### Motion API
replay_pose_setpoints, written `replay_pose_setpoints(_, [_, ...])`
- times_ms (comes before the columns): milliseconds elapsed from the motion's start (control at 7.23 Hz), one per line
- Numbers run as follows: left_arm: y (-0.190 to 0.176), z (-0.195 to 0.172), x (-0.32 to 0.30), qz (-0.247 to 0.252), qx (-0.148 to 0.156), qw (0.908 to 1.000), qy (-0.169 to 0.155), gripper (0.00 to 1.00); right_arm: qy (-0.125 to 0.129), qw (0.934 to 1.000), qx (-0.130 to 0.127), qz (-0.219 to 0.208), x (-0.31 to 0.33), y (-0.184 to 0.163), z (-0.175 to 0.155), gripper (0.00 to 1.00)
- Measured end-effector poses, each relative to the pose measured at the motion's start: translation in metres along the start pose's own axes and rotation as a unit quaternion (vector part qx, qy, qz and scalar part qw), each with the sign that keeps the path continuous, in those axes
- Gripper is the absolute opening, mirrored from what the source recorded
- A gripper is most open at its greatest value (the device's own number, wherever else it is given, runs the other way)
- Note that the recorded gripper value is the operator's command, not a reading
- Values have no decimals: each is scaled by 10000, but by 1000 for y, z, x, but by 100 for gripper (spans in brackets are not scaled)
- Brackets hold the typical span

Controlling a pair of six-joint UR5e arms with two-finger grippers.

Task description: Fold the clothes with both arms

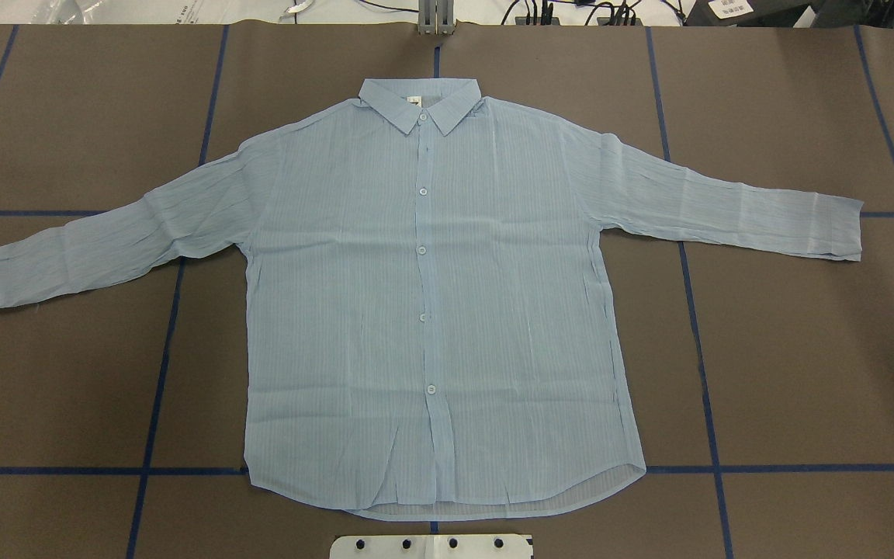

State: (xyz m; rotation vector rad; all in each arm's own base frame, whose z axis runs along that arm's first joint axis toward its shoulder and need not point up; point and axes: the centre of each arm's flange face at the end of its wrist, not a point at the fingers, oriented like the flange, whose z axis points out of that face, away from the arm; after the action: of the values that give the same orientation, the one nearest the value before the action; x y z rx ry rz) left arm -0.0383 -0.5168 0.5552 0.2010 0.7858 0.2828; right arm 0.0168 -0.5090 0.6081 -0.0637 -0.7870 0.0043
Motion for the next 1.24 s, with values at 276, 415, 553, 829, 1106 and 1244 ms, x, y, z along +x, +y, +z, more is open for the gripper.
replay_pose_setpoints(276, [1,8,-7,15,-22,10000,23,100,-335,9993,133,-39,-7,-10,25,100])
replay_pose_setpoints(415, [5,11,-10,96,55,9999,21,100,-397,9989,218,-157,-3,-14,43,100])
replay_pose_setpoints(553, [11,14,-13,177,147,9997,19,100,-428,9985,252,-251,0,-17,61,100])
replay_pose_setpoints(829, [13,-1,2,410,408,9983,-39,100,-250,9991,221,-247,-15,-26,86,100])
replay_pose_setpoints(1106, [18,-14,17,487,551,9973,-62,100,-9,9991,378,-173,-43,-37,103,100])
replay_pose_setpoints(1244, [20,-16,19,400,563,9976,-52,100,-2,9989,441,-154,-50,-39,117,100])
